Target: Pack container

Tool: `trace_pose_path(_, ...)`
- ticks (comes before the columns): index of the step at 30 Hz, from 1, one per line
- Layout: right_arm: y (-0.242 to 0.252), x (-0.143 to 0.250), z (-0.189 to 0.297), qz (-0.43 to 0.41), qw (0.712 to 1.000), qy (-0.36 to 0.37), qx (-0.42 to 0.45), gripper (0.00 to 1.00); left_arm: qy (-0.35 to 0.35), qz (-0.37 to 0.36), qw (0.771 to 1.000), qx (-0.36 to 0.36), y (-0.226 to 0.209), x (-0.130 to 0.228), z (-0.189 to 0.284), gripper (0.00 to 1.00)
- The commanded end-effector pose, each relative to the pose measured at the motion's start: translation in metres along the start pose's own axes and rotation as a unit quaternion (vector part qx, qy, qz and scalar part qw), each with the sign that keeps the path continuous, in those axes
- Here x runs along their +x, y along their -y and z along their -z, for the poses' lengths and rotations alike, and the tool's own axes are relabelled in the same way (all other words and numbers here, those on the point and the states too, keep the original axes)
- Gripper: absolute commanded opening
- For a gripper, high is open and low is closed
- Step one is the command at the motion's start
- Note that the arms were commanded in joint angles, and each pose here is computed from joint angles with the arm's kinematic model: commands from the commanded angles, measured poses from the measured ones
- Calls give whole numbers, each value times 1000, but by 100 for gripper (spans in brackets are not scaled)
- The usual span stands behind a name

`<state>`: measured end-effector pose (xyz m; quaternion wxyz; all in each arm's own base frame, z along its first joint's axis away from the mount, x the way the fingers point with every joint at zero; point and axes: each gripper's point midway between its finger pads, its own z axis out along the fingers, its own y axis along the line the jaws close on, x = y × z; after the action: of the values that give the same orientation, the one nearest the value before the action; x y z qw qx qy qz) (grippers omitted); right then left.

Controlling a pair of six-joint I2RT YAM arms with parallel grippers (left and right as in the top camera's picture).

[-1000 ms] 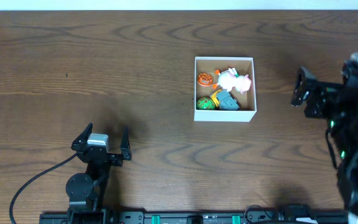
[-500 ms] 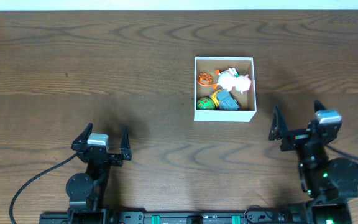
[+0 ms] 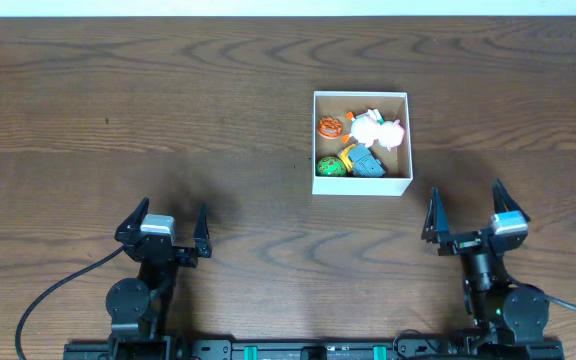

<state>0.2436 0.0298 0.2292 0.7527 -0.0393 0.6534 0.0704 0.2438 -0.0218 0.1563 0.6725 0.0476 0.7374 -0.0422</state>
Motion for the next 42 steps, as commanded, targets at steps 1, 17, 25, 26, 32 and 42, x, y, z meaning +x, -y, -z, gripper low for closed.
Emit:
trace_pose_path(1,-2,-4,4,8,1000,19,-5,99,-23,-3,1000,4,1,16,-1,98)
trace_pose_path(17,10,37,5,5,999,-37,19,99,-23,-3,1000,4,1,16,-1,98)
trace_pose_path(25,12,69,10,-4,994,-103,25,99,-23,-3,1000,4,1,16,-1,98)
trace_pose_path(26,12,69,10,-4,994,-103,25,99,-23,-3,1000,4,1,16,-1,98)
trace_pose_path(32,12,69,10,-6,994,-103,24,99,-23,-3,1000,4,1,16,-1,98)
trace_pose_path(42,12,69,10,-6,994,-103,24,99,-23,-3,1000,4,1,16,-1,98)
